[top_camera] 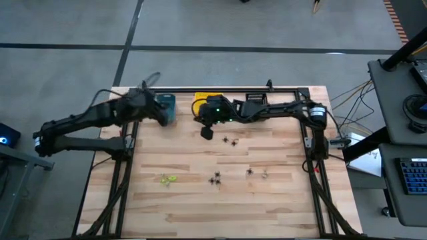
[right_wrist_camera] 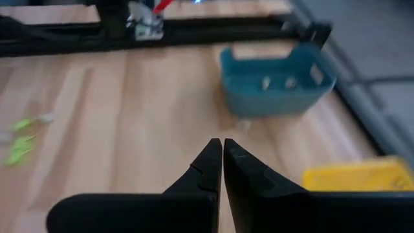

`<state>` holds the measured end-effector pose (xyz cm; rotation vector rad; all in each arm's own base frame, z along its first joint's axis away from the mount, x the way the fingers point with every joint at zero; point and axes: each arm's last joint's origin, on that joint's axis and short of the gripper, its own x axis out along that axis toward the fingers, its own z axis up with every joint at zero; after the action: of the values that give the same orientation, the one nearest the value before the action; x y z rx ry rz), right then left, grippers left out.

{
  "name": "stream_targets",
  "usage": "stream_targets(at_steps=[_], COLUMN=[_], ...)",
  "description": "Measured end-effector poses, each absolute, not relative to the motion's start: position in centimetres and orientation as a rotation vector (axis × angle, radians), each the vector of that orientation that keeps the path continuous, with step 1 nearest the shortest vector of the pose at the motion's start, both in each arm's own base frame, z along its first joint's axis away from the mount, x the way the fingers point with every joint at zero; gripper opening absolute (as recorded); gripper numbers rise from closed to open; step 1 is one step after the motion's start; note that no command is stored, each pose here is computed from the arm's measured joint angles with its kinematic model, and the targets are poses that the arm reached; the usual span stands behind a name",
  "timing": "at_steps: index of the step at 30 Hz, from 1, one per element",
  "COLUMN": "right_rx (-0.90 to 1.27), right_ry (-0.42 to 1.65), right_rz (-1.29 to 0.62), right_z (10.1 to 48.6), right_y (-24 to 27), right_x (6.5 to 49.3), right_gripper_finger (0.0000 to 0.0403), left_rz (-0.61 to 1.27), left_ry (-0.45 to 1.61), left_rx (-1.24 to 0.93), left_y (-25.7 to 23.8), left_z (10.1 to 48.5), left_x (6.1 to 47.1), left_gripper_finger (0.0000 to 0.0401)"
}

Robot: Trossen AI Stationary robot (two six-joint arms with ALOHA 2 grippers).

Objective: Sort Halloween decoration
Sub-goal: Put the gray skull toy into the blue bin

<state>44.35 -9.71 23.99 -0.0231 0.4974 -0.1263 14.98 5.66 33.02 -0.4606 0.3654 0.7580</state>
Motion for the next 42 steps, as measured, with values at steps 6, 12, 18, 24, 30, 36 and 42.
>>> stream_targets(at_steps=[6,12,18,24,30,36,42], right_rx=[-0.096,-0.106,-0.09,-0.072,-0.095,-0.092,-0.071], right_ry=[0.514,0.52,0.537,0.586,0.616,0.626,0.614], right_rz=[-0.199,-0.27,-0.295,-0.363,-0.414,-0.41,-0.406], right_z=[22.0,21.0,20.0,18.3,16.8,15.8,14.6], right_y=[-10.4,-10.8,-11.2,-11.5,-11.3,-10.8,-10.2], right_x=[47.4,49.6,51.4,53.1,54.2,54.5,54.9], right_gripper_finger=[0.0009,0.0009,0.0009,0.0009,0.0009,0.0009,0.0009], left_rz=[0.809,0.782,0.764,0.767,0.768,0.768,0.768], left_ry=[0.218,0.158,0.139,0.154,0.16,0.161,0.162], left_rx=[-0.475,-0.485,-0.489,-0.486,-0.486,-0.483,-0.48], left_y=[5.3,4.9,4.8,4.7,4.7,4.7,4.7], left_z=[35.8,37.3,37.7,37.6,37.5,37.5,37.5], left_x=[13.1,12.1,11.7,11.5,11.5,11.5,11.5], left_gripper_finger=[0.0,0.0,0.0,0.0,0.0,0.0,0.0])
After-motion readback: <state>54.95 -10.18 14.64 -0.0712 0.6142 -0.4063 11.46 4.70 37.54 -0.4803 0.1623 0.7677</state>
